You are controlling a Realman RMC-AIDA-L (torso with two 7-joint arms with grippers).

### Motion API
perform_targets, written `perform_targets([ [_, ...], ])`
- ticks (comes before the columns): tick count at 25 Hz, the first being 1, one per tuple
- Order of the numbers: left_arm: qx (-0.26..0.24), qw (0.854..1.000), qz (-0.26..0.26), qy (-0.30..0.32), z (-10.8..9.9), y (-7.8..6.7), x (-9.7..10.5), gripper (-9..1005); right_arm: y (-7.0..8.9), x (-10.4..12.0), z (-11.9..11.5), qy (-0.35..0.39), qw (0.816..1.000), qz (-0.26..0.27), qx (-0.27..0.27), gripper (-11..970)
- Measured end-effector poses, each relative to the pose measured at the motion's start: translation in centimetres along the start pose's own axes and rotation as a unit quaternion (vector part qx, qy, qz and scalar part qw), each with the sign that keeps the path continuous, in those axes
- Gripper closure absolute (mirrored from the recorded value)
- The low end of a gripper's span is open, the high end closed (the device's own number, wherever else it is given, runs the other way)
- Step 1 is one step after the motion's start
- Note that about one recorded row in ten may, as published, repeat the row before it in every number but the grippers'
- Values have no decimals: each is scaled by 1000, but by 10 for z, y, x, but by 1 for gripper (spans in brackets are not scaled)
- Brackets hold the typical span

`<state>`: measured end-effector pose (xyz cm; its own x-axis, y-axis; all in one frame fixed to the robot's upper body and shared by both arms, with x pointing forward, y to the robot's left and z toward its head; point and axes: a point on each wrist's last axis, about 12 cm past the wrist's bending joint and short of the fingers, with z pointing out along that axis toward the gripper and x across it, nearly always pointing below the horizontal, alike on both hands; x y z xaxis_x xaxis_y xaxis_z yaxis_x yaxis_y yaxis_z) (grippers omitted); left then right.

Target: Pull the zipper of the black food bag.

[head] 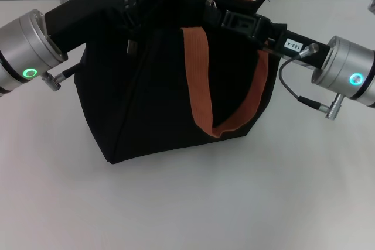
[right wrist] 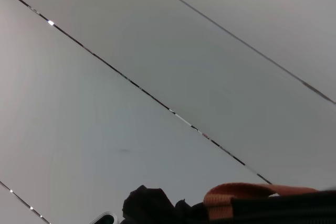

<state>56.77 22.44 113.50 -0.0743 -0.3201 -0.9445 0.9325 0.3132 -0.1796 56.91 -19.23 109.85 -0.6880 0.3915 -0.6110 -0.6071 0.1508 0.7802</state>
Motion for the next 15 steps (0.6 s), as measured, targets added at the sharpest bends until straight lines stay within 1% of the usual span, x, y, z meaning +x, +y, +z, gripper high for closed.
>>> perform_targets([
  [2, 0, 1000, 0, 0, 0, 0, 0, 882, 0, 0, -1, 0, 1000, 2, 1, 840],
  [7, 0, 1000, 0, 0, 0, 0, 0, 881, 0, 1, -2, 0, 1000, 4, 1, 961],
  [15, -3, 1000, -2, 0, -3, -1, 1, 880, 0, 0, -8, -5, 1000, 5, 0, 961],
])
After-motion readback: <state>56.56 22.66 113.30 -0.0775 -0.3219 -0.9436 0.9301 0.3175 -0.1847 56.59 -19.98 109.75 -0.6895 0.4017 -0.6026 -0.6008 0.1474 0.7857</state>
